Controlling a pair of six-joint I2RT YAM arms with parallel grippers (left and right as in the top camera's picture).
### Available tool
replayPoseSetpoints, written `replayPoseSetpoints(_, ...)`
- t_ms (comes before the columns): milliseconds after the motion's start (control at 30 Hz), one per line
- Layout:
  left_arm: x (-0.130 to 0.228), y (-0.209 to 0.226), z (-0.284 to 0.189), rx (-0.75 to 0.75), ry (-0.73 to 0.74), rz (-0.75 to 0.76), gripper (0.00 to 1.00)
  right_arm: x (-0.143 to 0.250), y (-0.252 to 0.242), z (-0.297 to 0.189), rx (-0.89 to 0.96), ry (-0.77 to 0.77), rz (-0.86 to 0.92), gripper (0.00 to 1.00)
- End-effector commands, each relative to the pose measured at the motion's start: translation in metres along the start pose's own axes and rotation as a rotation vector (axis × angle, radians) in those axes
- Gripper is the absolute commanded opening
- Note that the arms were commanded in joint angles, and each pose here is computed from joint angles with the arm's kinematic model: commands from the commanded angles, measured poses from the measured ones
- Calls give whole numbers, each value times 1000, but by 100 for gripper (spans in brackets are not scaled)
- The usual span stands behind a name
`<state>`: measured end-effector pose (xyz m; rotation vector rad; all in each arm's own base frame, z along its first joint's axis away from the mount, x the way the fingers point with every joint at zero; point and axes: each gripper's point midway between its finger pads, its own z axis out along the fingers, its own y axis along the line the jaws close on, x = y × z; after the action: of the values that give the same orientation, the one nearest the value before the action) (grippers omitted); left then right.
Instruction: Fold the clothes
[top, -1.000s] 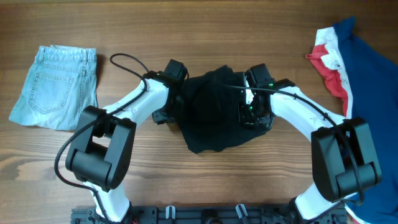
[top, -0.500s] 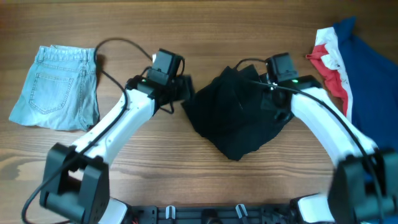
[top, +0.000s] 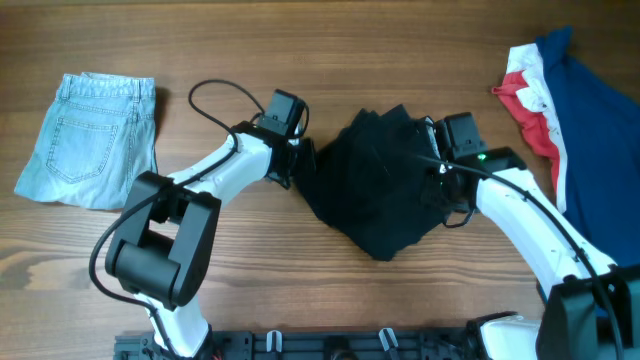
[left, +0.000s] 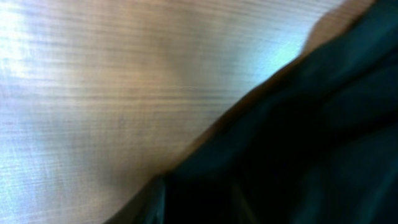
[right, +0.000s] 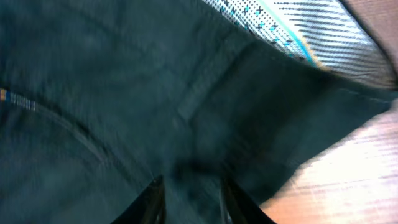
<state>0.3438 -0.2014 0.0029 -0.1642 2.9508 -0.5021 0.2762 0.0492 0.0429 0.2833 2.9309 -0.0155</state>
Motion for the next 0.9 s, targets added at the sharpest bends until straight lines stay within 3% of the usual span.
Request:
replayPoseSetpoints(0, 45, 17, 1, -77, 177, -23, 4, -5, -9, 17, 54, -42, 16, 31)
replayPoseSetpoints(200, 101, 45, -20, -224, 400, -94, 4, -42, -5, 28, 74, -190, -48, 38)
replayPoseSetpoints(333, 91, 39, -35, -207, 335, -73, 4, -52, -1, 25, 67, -221, -93, 40)
replayPoseSetpoints(467, 61, 23, -61, -149, 157, -14, 6, -56, 5, 7, 25, -240, -88, 43)
replayPoseSetpoints(500, 53, 16, -66, -122, 119, 12, 22, -60, 7, -4, 9, -267, -85, 45)
replayPoseSetpoints(533, 37, 2, -76, -64, 33, 73, 74, -64, 9, -19, -14, -302, -81, 47)
replayPoseSetpoints(567, 28, -5, -79, -38, -8, 100, 90, -66, 12, -31, -36, -329, -78, 48)
replayPoseSetpoints(633, 9, -20, -82, 21, -92, 180, 94, -65, 17, -60, -101, -387, -78, 53)
replayPoseSetpoints(700, -4, -33, -77, 68, -136, 228, 96, -60, 19, -87, -153, -433, -80, 68)
replayPoseSetpoints(867, -7, -44, -41, 143, -96, 282, 98, -40, 8, -129, -185, -502, -75, 78)
